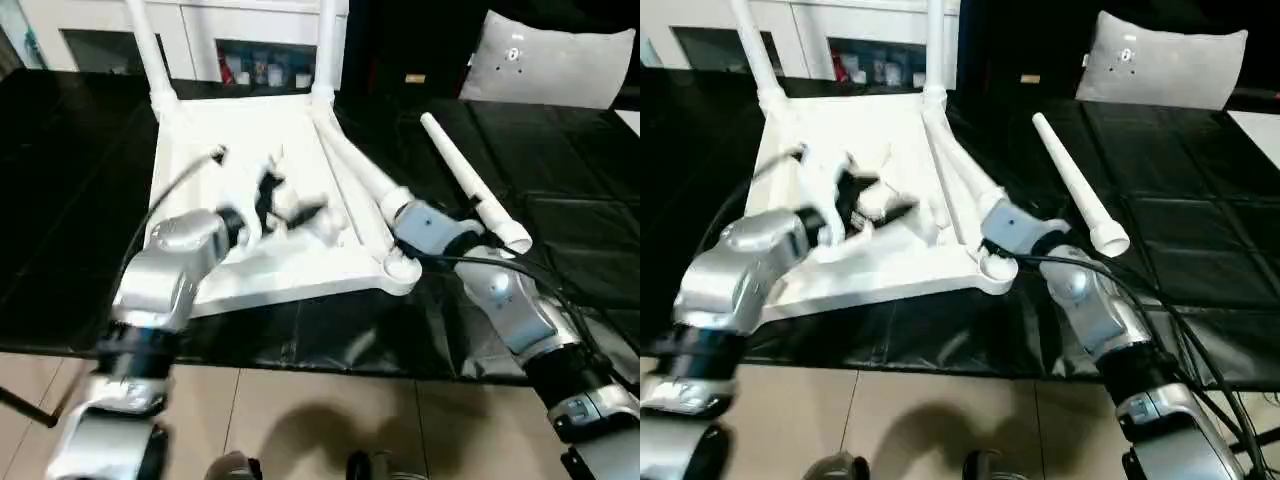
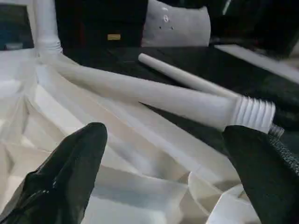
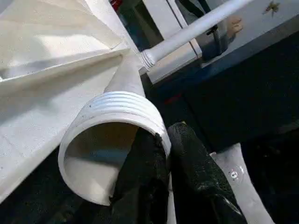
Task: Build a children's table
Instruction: Pick table leg
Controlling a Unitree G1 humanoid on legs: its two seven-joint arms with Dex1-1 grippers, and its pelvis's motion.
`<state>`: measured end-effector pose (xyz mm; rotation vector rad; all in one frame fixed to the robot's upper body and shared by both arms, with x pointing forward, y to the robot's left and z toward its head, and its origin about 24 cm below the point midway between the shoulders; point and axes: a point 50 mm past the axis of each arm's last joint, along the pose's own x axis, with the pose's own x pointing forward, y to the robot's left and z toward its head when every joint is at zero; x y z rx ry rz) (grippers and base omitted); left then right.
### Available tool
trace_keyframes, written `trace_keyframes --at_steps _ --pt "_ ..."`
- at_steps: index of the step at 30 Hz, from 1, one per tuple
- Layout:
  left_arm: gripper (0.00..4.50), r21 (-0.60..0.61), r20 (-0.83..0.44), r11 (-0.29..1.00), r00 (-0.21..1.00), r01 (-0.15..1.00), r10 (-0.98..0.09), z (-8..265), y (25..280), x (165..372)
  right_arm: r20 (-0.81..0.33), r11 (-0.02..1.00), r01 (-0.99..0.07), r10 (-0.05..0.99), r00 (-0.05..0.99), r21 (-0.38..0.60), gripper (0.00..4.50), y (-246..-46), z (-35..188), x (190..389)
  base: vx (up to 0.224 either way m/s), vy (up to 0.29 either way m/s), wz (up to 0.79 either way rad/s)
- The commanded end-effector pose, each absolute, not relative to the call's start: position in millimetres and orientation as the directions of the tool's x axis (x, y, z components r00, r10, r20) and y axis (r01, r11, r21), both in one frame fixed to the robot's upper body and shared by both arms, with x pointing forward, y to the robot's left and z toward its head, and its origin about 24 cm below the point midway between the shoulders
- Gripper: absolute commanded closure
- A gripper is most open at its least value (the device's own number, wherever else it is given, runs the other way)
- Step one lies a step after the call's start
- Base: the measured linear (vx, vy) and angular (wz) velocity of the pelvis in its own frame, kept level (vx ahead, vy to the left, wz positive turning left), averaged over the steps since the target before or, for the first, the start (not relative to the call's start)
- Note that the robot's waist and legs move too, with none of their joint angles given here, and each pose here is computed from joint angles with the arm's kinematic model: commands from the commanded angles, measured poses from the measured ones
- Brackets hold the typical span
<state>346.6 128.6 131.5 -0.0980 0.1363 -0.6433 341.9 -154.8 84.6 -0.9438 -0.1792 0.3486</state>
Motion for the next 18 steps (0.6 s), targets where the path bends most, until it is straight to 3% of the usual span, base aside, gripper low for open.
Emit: trace_keyframes --at_steps 1,5,12,15,18 --pt "0.0 -0.189 -0.078 0.797 0.8 0.574 -0.595 133.5 126.9 348.8 0.036 0.54 -0.179 0.363 0.931 -0.822 4.44 -157.8 88.1 339.3 0.0 0.0 0.0" --pt "0.0 -0.27 -0.04 0.777 0.8 0.568 -0.598 135.6 122.1 350.9 0.093 0.548 -0.135 0.368 0.925 -0.825 4.44 -157.7 94.4 338.0 0.0 0.0 0.0" --pt "0.0 -0.538 -0.011 0.685 0.809 0.491 -0.588 129.7 107.1 358.0 0.354 0.597 0.027 0.438 0.826 -0.802 4.44 -146.5 129.9 328.3 0.0 0.0 0.0" --pt "0.0 -0.582 0.007 0.661 0.816 0.473 -0.578 129.9 105.0 360.4 0.383 0.602 0.028 0.47 0.795 -0.798 4.44 -141.5 134.3 324.8 0.0 0.0 0.0" --pt "0.0 -0.734 0.109 0.514 0.824 0.444 -0.556 140.4 101.6 367.9 0.423 0.607 0.005 0.548 0.721 -0.795 4.44 -129.1 139.0 316.2 0.0 0.0 0.0"
